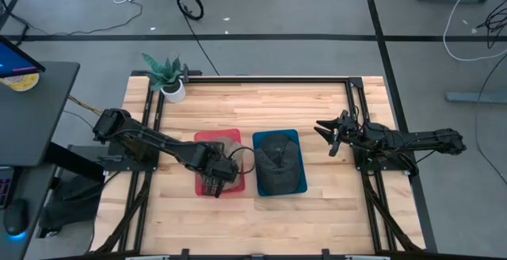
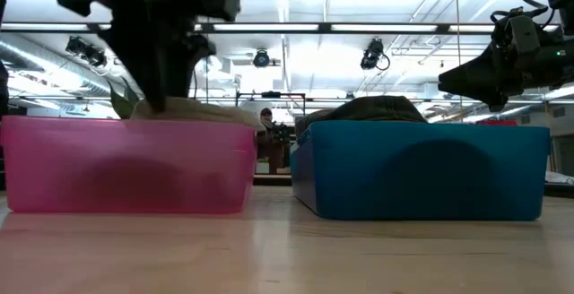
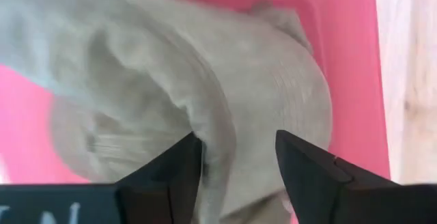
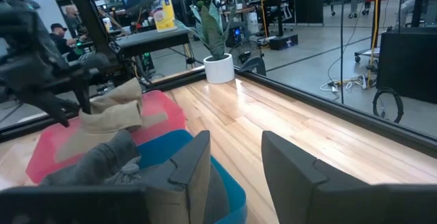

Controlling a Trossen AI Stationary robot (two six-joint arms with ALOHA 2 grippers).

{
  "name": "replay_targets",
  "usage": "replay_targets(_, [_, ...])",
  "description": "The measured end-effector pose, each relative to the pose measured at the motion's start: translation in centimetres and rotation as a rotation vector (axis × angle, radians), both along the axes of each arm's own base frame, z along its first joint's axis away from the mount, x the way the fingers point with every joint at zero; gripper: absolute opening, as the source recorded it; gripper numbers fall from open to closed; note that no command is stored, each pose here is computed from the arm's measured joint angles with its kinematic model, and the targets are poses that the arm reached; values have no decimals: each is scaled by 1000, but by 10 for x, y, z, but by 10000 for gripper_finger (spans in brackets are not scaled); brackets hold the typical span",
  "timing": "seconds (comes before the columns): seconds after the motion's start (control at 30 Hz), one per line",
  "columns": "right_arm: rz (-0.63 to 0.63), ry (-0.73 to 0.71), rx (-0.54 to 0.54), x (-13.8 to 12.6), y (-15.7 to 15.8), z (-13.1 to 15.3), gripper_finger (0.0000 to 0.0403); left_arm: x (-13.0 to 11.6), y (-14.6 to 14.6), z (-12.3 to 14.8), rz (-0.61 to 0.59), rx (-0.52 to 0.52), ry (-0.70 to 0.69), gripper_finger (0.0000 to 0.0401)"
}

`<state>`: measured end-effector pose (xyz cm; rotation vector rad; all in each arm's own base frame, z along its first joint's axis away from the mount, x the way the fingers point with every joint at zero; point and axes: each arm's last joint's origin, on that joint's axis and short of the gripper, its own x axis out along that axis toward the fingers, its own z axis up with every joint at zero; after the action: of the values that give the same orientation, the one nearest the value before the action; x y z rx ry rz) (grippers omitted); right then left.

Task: Pick & Place hat
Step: Put the brown cap into the red bin

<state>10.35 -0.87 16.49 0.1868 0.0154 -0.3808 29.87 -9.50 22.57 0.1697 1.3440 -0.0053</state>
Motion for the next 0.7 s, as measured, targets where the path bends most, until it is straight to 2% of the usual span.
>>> replay_targets(0.13, [0,0,0,0,0,0,137,5,-8,12,-30,92,-93,198])
replay_targets(0.3, [0,0,0,0,0,0,137,8,-14,18,-67,286,-200,189])
replay_targets(0.37, [0,0,0,0,0,0,137,12,-14,20,-72,333,-252,183])
replay_targets(0.53, [0,0,0,0,0,0,137,26,-7,25,-89,311,-345,169])
replay_targets(0.7, [0,0,0,0,0,0,137,32,16,25,-19,277,-329,153])
